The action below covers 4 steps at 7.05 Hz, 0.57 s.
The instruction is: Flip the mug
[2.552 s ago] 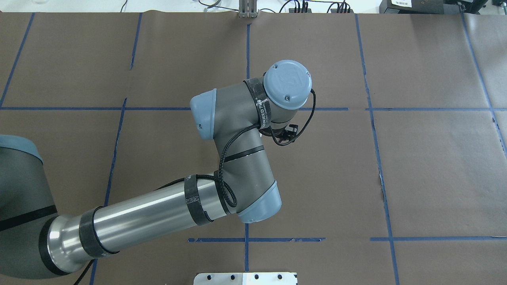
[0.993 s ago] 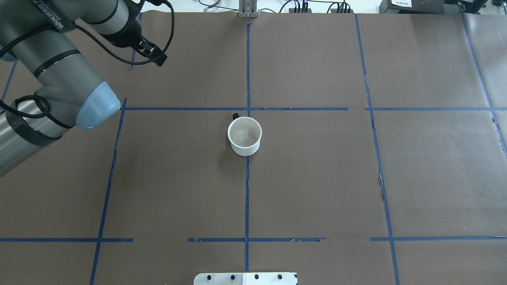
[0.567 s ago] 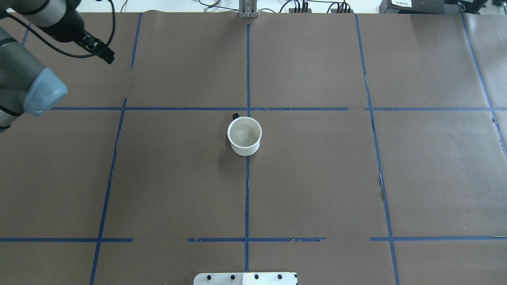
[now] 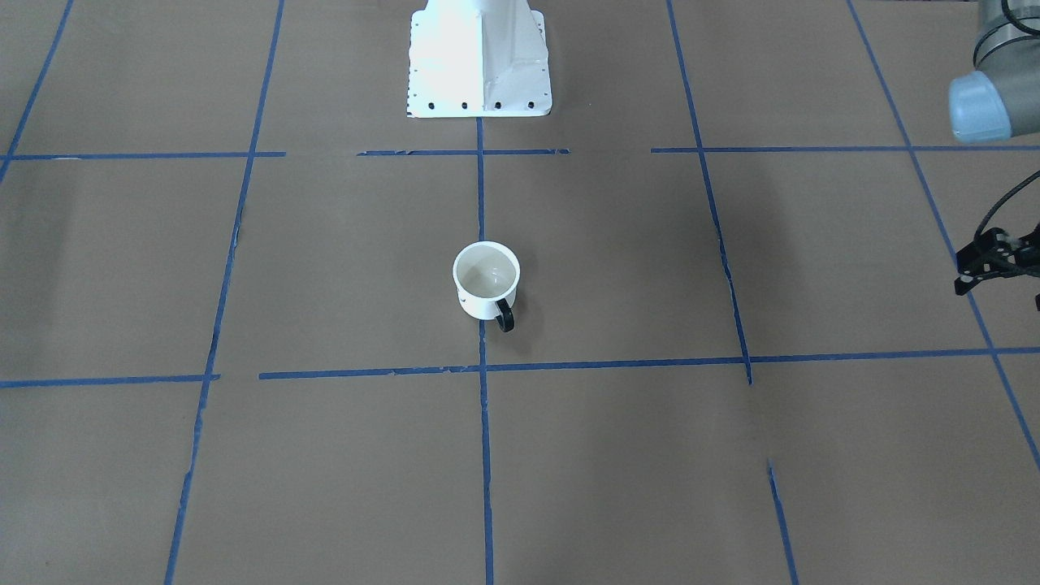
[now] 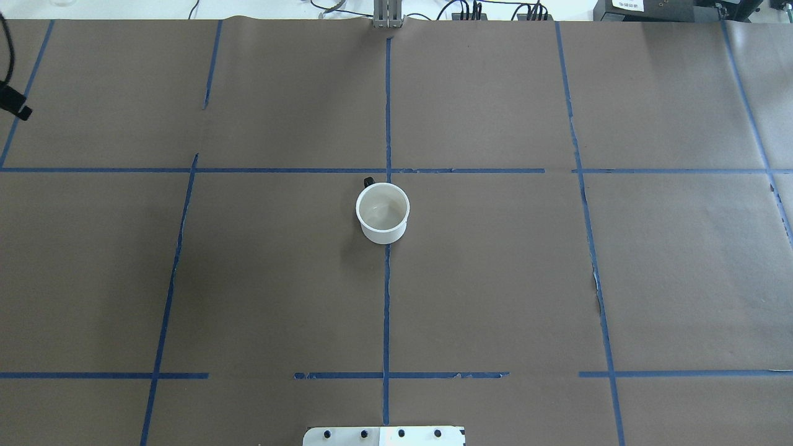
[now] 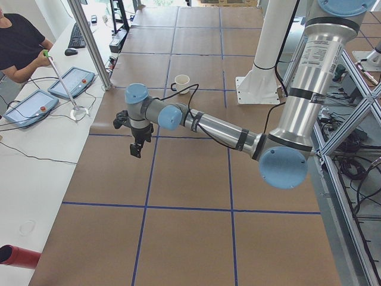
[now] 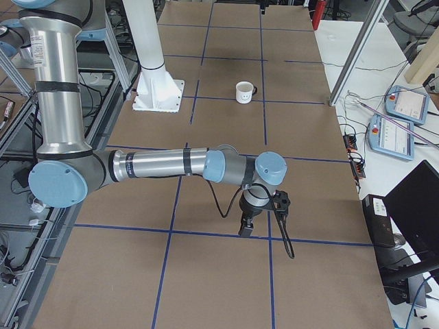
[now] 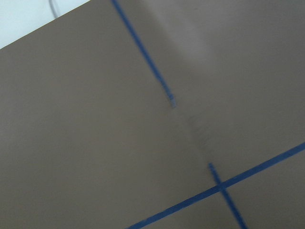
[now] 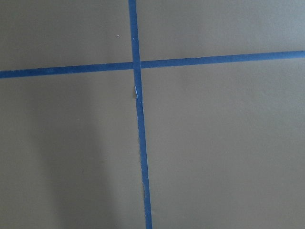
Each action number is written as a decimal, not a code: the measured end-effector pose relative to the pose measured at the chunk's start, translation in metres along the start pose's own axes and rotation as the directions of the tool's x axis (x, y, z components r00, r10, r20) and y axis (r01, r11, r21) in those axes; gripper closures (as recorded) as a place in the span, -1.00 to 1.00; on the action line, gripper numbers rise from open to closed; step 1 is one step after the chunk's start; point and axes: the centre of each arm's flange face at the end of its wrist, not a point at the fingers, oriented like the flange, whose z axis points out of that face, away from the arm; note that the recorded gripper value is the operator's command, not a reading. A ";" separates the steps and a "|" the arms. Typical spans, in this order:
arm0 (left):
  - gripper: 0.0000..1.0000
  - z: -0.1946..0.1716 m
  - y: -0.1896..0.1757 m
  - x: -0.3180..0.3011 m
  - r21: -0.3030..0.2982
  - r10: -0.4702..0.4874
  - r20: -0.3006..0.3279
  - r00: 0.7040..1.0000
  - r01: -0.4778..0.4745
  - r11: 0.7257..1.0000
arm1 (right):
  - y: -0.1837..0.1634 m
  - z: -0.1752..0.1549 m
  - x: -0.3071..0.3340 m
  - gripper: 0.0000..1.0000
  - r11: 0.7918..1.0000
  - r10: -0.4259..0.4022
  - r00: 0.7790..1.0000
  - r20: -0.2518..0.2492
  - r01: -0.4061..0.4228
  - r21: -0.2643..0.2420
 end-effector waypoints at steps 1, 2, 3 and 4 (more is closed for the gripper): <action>-1.00 0.002 0.028 -0.055 -0.020 -0.026 0.001 1.000 0.026 0.999 | 0.000 0.000 0.000 -1.00 1.000 0.000 1.000 0.000 0.000 0.000; -1.00 0.007 0.052 -0.104 -0.041 -0.054 0.002 0.999 0.054 0.998 | 0.000 0.000 0.000 -1.00 1.000 0.000 1.000 0.000 0.000 0.000; -1.00 0.011 0.069 -0.136 -0.060 -0.092 0.001 0.996 0.092 0.994 | 0.000 0.000 0.000 -1.00 1.000 0.000 1.000 0.000 0.000 0.000; -1.00 0.011 0.080 -0.153 -0.074 -0.128 0.001 0.992 0.128 0.989 | 0.000 0.000 0.000 -1.00 1.000 0.000 1.000 0.000 0.000 0.000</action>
